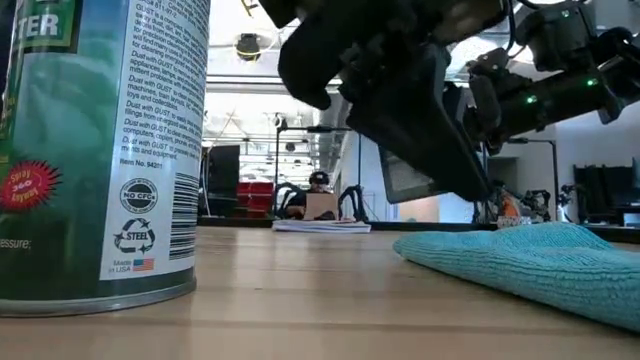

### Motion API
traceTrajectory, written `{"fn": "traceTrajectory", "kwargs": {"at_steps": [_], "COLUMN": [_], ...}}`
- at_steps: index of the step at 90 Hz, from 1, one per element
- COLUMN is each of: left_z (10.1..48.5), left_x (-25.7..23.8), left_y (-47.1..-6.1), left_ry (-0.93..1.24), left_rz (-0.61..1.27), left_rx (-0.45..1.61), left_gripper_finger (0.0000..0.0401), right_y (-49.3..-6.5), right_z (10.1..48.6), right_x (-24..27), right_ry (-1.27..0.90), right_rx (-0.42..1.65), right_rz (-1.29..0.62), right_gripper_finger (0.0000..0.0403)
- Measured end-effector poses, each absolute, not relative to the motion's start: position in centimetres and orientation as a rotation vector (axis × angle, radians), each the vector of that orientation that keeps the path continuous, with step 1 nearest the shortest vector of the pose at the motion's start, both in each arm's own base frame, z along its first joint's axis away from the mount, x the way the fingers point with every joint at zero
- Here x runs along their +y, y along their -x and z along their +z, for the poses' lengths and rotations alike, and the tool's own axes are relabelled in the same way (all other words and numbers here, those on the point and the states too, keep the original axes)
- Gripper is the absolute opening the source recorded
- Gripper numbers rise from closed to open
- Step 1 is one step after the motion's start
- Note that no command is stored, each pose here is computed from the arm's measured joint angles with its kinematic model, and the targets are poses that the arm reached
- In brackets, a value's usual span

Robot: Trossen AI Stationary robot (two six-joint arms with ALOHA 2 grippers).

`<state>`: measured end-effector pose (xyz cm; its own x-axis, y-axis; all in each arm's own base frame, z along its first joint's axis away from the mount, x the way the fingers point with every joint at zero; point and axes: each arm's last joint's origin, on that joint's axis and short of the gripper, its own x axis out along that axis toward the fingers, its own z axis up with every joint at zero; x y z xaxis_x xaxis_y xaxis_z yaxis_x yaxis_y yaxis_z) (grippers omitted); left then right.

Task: Apply microfiber cloth
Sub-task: Wipe the front of the tablet with a blue microfiber cloth

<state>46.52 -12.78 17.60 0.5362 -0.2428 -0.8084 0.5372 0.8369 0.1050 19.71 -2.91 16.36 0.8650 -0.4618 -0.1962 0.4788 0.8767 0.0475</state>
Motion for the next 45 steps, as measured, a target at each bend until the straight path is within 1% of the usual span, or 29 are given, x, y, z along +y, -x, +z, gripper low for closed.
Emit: {"fn": "traceTrajectory", "kwargs": {"at_steps": [26, 45], "left_z": [17.2, 16.8], "left_x": [-11.0, -11.0], "left_y": [-46.9, -46.7], "left_ry": [-0.356, -0.337], "left_rz": [-0.446, -0.479], "left_rx": [0.892, 0.904], "left_gripper_finger": [0.0135, 0.0135], "right_y": [-19.7, -19.7], "right_z": [16.4, 16.3], "right_x": [-2.9, -2.9], "right_ry": [-0.096, -0.095], "right_rx": [0.182, 0.190], "right_rz": [-0.494, -0.494], "right_gripper_finger": [0.0010, 0.0010]}}
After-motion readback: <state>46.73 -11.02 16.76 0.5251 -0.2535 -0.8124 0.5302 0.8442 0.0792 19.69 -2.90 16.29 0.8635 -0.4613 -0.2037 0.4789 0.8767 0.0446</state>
